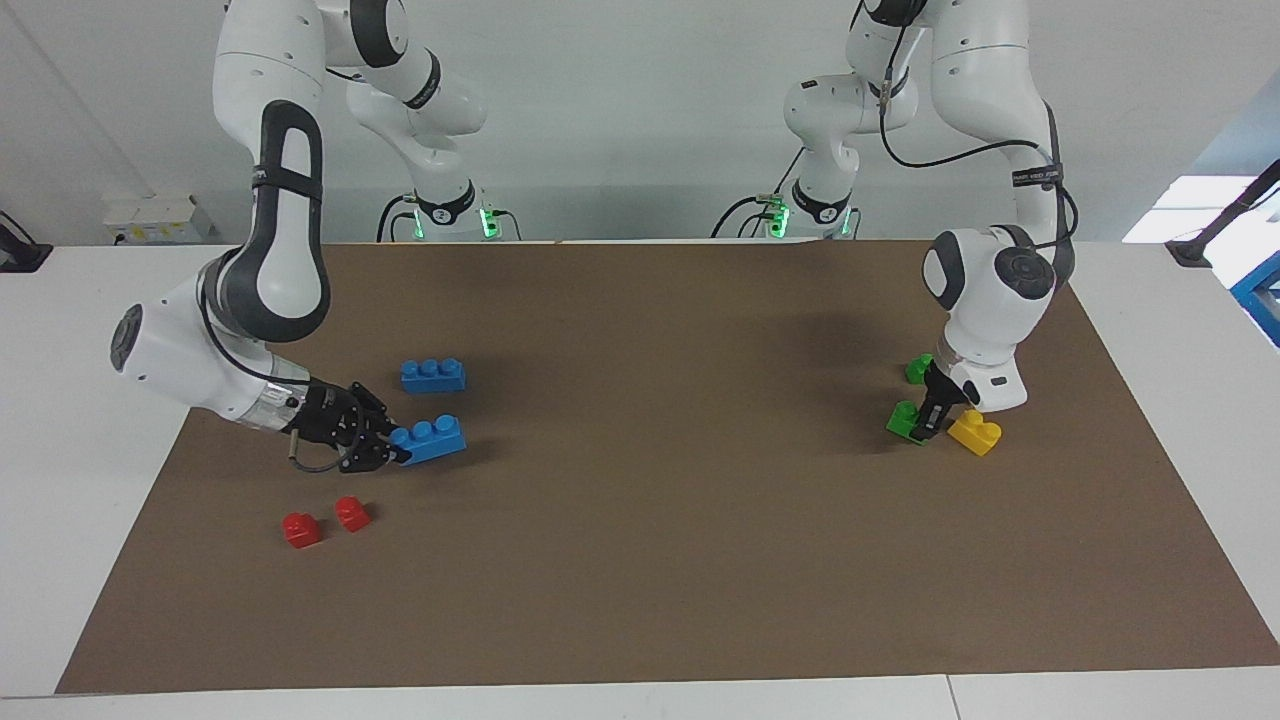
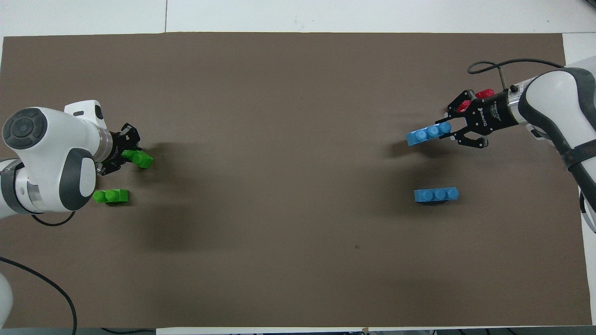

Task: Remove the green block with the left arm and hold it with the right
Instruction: 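Carry the green block toward the yellow blocks while the right gripper carries the blue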

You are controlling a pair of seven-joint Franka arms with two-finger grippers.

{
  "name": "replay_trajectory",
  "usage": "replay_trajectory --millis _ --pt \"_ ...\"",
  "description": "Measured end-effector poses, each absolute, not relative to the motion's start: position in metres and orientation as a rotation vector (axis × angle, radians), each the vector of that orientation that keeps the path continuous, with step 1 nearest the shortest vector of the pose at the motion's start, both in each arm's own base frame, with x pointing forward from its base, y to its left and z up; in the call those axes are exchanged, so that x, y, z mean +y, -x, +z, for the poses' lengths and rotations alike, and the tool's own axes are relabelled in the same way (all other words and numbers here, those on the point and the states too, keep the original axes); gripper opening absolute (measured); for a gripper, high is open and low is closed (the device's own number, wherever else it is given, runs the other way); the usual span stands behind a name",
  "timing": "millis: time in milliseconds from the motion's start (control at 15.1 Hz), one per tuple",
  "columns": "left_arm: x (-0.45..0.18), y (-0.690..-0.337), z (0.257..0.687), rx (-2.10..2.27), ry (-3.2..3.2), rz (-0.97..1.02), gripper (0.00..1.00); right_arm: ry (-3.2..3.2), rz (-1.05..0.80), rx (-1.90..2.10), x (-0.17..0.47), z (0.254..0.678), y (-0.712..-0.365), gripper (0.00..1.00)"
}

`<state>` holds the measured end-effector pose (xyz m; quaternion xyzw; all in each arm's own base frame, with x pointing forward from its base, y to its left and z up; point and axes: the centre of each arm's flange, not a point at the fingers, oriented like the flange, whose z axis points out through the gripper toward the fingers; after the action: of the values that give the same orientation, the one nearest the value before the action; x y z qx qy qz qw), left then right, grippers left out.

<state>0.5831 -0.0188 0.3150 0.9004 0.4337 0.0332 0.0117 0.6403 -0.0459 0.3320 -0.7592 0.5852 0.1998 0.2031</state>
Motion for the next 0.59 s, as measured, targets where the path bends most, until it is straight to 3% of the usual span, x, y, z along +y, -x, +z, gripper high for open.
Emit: replay_trajectory --millis 132,463,595 --pt "-0.019 -0.583 0.314 1.341 -2.813 0.103 0.42 2.115 0.569 1.649 -0.048 0.320 -0.634 0.35" --pt "-0.014 -0.584 0.314 1.248 -2.858 0.106 0.95 2.107 0.543 1.694 -0.059 0.288 -0.619 0.35" --pt "-0.013 -0.589 0.321 1.209 -2.872 0.118 1.00 2.105 0.536 1.701 -0.060 0.283 -0.615 0.35"
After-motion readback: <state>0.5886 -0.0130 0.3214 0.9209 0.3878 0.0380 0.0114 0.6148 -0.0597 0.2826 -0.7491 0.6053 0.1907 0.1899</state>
